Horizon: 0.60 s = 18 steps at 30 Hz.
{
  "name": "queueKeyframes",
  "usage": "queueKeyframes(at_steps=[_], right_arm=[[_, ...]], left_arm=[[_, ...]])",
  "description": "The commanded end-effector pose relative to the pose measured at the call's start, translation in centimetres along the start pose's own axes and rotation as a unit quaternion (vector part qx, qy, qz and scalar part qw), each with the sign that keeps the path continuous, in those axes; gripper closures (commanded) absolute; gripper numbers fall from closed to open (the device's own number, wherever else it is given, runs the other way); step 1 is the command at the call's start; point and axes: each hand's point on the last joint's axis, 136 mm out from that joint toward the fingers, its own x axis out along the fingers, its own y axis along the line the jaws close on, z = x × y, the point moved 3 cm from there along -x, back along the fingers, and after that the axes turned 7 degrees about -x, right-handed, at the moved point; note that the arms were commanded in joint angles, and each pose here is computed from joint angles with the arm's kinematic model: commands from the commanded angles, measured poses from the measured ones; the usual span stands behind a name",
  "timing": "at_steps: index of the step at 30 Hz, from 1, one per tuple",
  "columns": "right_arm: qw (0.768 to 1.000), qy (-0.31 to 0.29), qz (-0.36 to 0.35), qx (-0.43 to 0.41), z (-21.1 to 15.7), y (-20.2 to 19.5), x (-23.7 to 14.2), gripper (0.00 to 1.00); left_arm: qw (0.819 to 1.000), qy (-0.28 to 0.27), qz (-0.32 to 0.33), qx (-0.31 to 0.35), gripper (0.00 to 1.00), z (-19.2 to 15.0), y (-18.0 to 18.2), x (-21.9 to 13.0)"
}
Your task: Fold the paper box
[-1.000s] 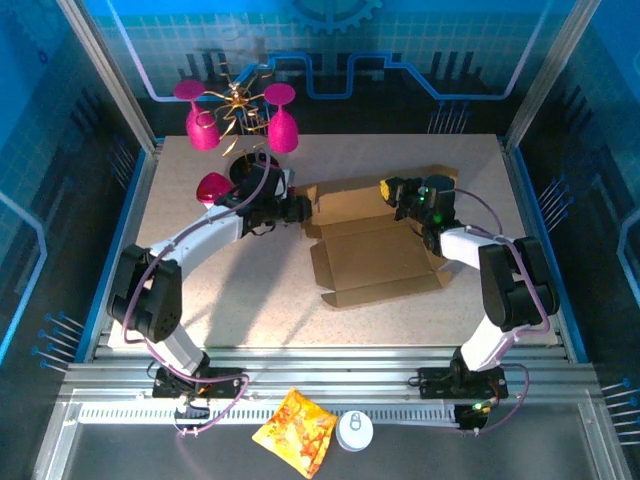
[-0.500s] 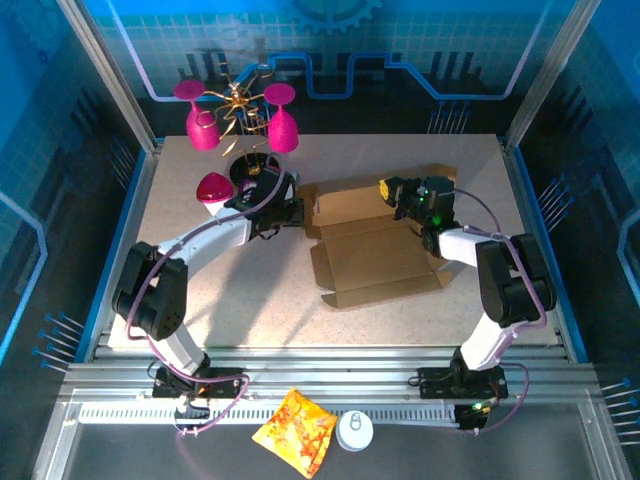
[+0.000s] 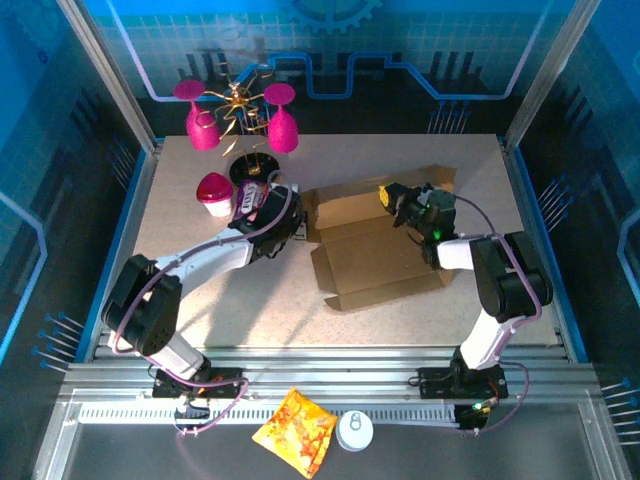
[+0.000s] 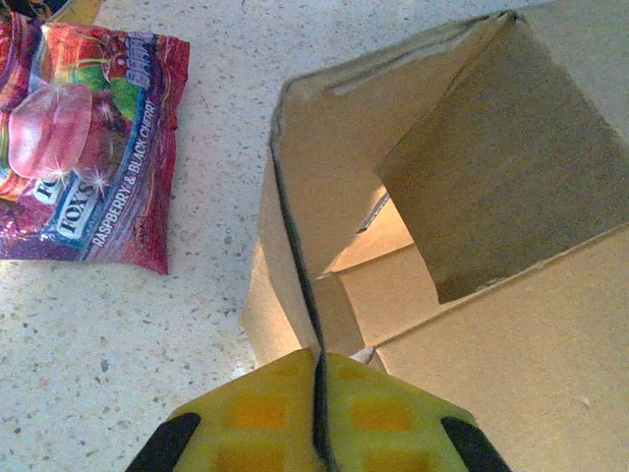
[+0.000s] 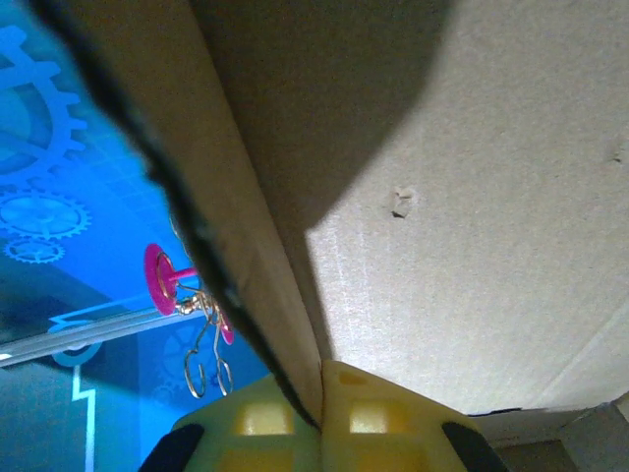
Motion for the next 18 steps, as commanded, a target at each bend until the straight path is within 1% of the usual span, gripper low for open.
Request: queueKeyframes(at_steps=[1, 5, 13, 18], right_arm=[[1.000, 0.013, -0.002, -0.002, -0.5, -1.3, 0.0, 1.00], [1.000, 0.013, 0.011, 0.000, -0.3, -0.8, 0.7, 1.00], [1.000, 0.019, 0.020, 0.003, -1.2, -0.3, 1.3, 1.00], [0.999, 0.026, 0.022, 0.004, -1.6, -0.2, 1.5, 1.00]], left_arm=[[0.998, -0.027, -0.046, -0.025, 1.00, 0.4, -2.5, -1.3], [0.997, -0.031, -0.049, -0.042, 1.00, 0.0, -3.5, -1.8], [0.992, -0.029, -0.043, -0.119, 1.00, -0.8, -4.2, -0.7], [0.989, -0.027, -0.065, -0.129, 1.00, -0.1, -5.8, 0.2]])
